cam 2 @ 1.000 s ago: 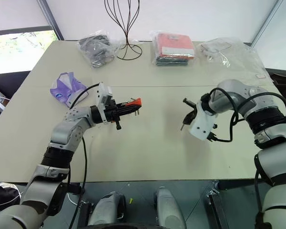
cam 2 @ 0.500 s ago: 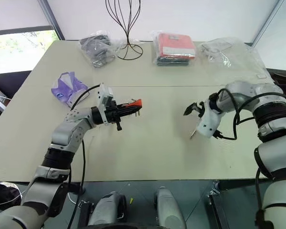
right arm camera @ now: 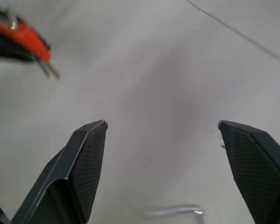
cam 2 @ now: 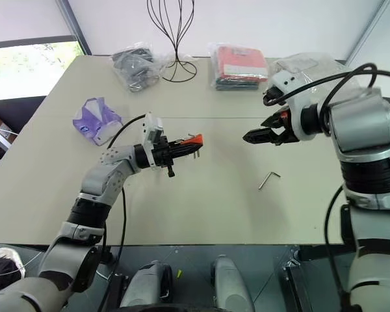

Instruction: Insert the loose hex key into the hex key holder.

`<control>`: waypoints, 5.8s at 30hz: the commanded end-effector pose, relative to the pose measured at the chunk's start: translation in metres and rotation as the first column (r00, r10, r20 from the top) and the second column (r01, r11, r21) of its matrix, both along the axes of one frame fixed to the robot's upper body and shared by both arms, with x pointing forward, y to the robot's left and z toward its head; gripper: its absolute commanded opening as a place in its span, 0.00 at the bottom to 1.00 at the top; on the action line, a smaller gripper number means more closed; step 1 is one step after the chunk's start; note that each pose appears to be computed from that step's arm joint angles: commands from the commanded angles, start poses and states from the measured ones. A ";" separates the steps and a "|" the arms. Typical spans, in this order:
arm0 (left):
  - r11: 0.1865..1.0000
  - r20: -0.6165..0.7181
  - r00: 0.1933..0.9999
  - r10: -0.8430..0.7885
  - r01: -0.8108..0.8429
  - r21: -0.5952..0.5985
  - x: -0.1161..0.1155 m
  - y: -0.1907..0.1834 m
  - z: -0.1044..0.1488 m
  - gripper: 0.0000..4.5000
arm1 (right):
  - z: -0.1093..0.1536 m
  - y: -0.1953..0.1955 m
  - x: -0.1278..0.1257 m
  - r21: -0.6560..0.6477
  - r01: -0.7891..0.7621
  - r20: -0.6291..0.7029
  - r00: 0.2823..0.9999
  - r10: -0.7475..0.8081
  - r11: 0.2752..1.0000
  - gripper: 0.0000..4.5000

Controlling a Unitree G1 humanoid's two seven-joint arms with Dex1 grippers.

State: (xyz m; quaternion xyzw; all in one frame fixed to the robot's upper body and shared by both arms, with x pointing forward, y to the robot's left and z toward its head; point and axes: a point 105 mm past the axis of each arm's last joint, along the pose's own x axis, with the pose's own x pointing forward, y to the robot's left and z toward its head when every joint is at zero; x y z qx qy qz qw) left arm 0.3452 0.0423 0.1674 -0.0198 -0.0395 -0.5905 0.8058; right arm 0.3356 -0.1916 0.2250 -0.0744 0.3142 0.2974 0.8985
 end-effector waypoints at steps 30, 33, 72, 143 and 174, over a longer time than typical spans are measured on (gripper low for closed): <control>1.000 0.048 0.999 0.016 -0.016 -0.013 -0.001 -0.002 0.004 0.00 | -0.093 0.018 -0.055 0.171 0.561 -0.251 0.820 -0.514 0.810 0.87; 1.000 0.048 0.999 0.016 -0.015 -0.018 -0.002 -0.004 0.005 0.00 | -0.104 0.016 -0.054 0.123 0.569 -0.286 0.805 -0.520 0.813 0.87; 0.998 0.038 0.998 0.054 -0.053 -0.021 -0.009 -0.005 -0.003 0.00 | -0.169 -0.045 -0.016 -0.228 0.653 -0.290 0.662 -0.691 0.722 0.87; 0.950 -0.012 0.952 -0.307 0.307 0.058 0.037 0.009 0.096 0.00 | 0.110 0.100 0.005 0.578 -0.362 0.672 0.719 -0.174 0.731 0.01; 0.942 0.059 0.941 -0.334 0.332 0.035 0.034 0.001 0.116 0.00 | 0.081 0.114 0.007 0.583 -0.335 0.642 0.749 -0.167 0.740 0.01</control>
